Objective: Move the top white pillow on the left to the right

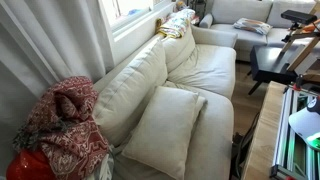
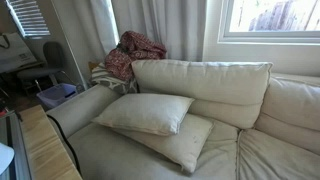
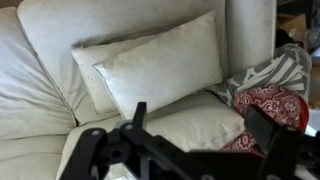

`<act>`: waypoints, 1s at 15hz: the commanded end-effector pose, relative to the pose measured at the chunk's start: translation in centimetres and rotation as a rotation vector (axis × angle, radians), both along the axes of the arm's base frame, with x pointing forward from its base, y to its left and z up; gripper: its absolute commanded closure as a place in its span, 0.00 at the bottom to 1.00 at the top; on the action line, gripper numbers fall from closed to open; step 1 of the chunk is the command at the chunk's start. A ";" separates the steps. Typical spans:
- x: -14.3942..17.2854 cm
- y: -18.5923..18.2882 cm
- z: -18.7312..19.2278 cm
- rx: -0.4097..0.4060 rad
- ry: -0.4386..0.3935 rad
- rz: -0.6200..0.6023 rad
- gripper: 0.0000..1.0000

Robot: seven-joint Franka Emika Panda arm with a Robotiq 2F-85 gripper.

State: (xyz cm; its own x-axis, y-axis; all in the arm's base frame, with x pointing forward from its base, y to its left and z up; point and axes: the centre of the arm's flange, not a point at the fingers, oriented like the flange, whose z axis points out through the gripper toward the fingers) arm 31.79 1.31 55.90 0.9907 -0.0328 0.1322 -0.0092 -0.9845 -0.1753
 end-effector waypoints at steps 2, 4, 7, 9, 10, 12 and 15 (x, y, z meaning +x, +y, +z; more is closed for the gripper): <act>0.0 0.0 0.0 0.000 0.000 0.000 0.00; 0.0 0.0 0.0 0.000 0.000 0.000 0.00; 0.0 0.0 0.0 0.000 0.000 0.000 0.00; 3.9 -1.5 -1.3 -0.003 0.018 -0.028 0.00; 5.2 -1.9 -1.8 0.004 0.011 -0.012 0.00; 8.3 -4.5 -4.9 0.011 0.015 -0.007 0.00; 12.5 -6.8 -9.5 -0.010 0.005 0.024 0.00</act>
State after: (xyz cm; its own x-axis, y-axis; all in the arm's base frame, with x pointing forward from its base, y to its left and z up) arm 38.53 -3.23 50.38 0.9873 -0.0475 0.1518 -0.0191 -0.9828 -0.1836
